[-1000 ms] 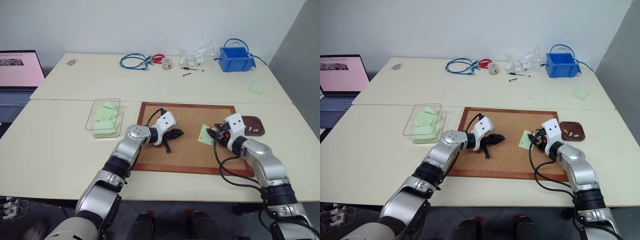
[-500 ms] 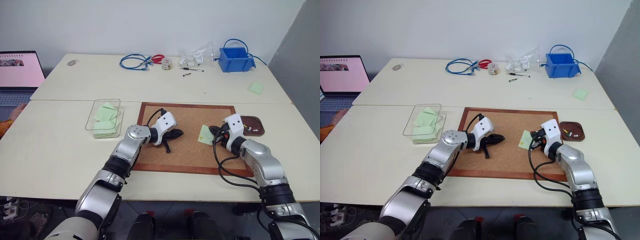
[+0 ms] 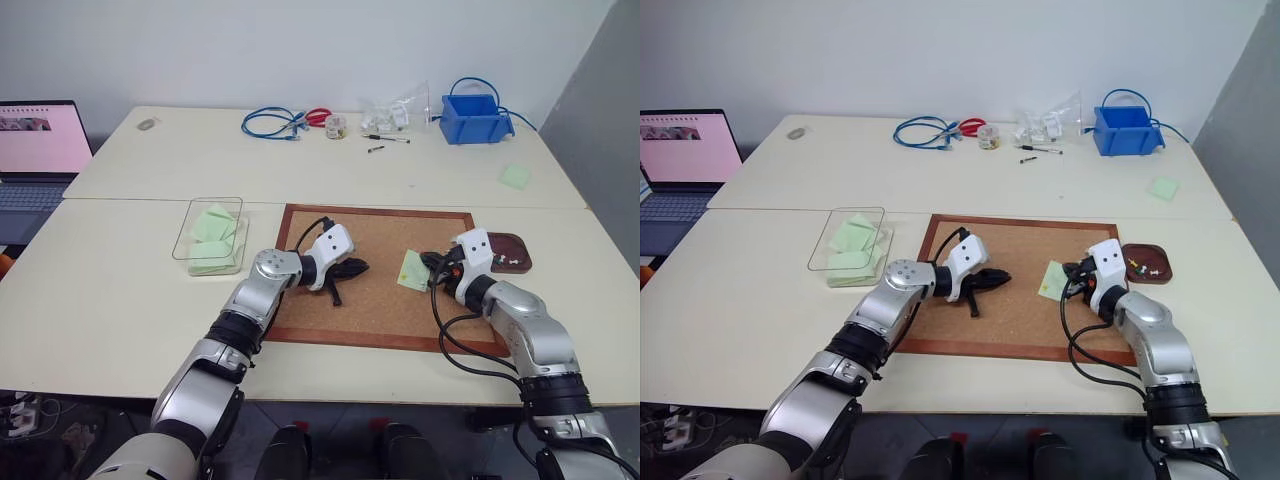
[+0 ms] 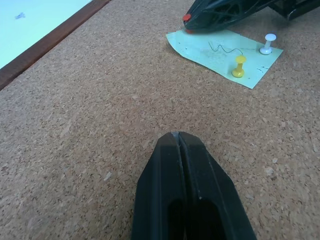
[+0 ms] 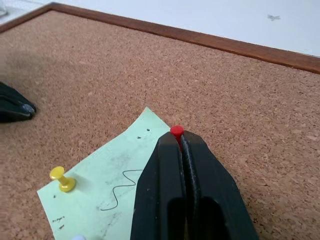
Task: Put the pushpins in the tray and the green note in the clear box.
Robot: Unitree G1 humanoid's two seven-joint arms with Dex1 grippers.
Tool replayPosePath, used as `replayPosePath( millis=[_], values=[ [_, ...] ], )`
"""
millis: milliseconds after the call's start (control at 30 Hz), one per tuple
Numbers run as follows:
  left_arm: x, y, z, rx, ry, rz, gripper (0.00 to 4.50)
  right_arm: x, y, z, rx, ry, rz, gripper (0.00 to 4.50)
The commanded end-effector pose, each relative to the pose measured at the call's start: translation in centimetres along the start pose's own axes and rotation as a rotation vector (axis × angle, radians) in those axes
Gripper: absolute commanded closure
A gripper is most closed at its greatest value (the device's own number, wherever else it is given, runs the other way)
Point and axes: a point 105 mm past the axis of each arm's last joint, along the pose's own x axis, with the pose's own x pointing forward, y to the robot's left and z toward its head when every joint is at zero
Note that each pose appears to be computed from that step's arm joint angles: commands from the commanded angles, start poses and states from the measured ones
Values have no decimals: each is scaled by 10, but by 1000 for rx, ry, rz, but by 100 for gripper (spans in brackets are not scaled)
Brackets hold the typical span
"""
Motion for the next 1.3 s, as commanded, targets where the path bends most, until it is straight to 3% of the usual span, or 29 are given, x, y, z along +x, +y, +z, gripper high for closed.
replayPosePath(
  millis=[33,467,833,1033,1300],
  values=[
    [1,-8,-28,-38,107,-15,450,-9,11,30,-29,-112,58,449],
    [0,-10,-30,-32,116,-28,450,-14,5,31,-16,-137,13,449],
    [-2,-20,-33,-30,125,-89,450,-46,-82,40,39,-159,-509,449],
    [-1,-19,-32,-23,129,-92,450,-49,-107,35,76,-130,-623,449],
    [-2,-18,-33,-26,132,-89,450,-50,-113,22,114,-88,-649,449]
  ],
)
